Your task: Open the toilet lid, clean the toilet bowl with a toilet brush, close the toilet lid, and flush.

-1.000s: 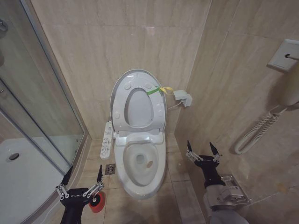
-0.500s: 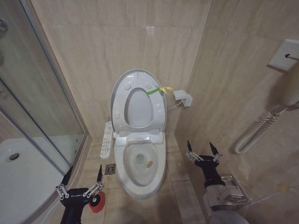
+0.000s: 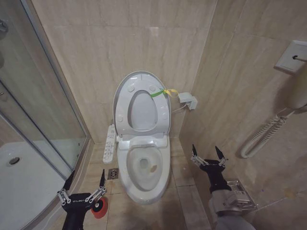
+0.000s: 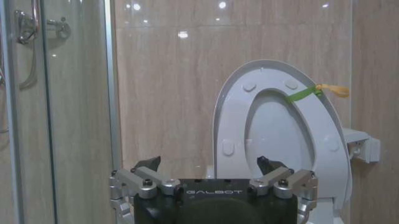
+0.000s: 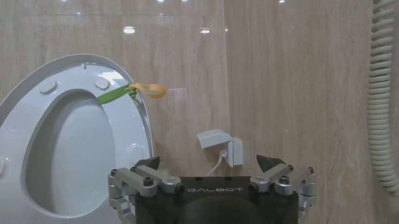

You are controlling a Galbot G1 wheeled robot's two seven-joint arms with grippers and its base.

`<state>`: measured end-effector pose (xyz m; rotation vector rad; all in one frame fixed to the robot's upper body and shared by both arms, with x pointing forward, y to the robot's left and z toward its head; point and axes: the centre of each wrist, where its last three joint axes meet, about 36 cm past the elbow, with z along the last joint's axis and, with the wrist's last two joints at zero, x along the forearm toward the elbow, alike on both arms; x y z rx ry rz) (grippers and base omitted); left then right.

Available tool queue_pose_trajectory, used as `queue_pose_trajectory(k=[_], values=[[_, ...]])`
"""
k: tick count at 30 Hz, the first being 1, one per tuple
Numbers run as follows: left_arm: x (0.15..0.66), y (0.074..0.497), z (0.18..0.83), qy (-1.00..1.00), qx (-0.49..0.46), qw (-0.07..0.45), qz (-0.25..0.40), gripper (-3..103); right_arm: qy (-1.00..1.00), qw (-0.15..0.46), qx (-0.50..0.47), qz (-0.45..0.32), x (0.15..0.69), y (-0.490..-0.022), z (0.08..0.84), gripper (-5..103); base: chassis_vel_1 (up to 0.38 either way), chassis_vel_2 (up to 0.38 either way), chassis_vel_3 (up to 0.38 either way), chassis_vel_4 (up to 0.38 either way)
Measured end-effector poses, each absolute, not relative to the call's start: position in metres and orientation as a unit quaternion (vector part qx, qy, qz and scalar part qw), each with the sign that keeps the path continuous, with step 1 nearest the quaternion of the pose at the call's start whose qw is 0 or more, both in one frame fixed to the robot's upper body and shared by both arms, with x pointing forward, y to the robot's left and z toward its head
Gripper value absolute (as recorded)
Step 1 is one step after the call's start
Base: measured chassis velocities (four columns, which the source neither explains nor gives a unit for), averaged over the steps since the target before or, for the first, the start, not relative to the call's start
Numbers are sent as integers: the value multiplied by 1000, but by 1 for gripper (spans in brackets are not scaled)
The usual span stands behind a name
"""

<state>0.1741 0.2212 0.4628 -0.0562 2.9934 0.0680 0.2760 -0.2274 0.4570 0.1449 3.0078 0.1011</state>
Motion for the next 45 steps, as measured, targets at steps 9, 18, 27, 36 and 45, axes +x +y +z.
queue_pose_trajectory(k=[9, 18, 27, 36, 45], values=[[174, 221, 463, 997, -19, 73, 23, 100, 996, 64, 48, 33, 276, -227, 457, 100, 0, 0, 0, 0], [174, 221, 463, 997, -19, 73, 23, 100, 996, 64, 48, 33, 276, -227, 457, 100, 0, 0, 0, 0], [181, 223, 458, 997, -19, 69, 22, 100, 996, 64, 48, 33, 276, -227, 457, 100, 0, 0, 0, 0], [240, 237, 426, 999, -16, 28, 12, 100, 996, 64, 48, 33, 276, -227, 457, 100, 0, 0, 0, 0], [310, 255, 411, 1000, -15, -13, -3, 100, 996, 64, 48, 33, 276, -227, 457, 100, 0, 0, 0, 0]])
